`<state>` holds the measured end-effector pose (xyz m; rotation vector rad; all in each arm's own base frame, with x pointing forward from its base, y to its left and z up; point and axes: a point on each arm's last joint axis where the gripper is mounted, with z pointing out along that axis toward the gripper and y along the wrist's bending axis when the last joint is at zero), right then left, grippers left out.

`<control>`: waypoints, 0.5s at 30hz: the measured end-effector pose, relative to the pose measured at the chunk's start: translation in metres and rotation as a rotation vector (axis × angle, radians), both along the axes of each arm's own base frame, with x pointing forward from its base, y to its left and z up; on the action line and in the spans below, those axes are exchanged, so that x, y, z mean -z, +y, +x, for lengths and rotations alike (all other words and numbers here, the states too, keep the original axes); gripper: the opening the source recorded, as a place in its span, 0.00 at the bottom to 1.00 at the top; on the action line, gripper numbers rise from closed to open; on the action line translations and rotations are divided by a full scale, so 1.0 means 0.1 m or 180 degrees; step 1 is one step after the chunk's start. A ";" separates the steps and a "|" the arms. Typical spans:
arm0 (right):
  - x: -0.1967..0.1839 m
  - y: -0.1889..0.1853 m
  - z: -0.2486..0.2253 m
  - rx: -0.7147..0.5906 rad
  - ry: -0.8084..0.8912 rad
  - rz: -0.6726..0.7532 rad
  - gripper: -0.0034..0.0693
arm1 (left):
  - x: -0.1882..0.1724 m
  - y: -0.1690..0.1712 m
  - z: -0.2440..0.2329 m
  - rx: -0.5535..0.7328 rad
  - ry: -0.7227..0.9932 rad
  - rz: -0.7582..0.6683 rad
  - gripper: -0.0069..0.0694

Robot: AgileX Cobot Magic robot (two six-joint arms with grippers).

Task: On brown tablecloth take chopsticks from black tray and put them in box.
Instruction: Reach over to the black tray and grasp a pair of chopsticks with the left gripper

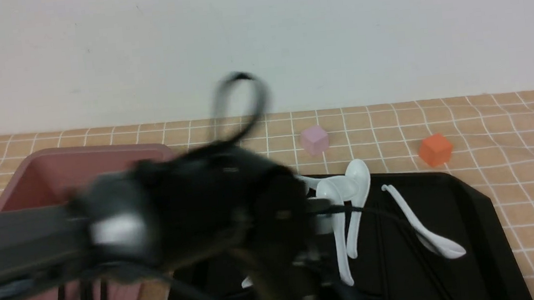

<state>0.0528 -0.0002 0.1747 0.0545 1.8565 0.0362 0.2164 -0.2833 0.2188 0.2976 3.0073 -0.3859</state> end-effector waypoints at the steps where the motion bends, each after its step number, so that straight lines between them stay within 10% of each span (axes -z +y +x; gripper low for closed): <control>1: 0.00 0.00 0.00 0.0000 0.0000 0.0000 0.38 | 0.04 -0.05 0.03 0.0017 0.0000 0.0021 0.56; 15: 0.00 0.00 0.00 0.0000 0.0000 0.0000 0.38 | 0.64 -0.24 0.33 0.0279 -0.0227 0.0509 0.54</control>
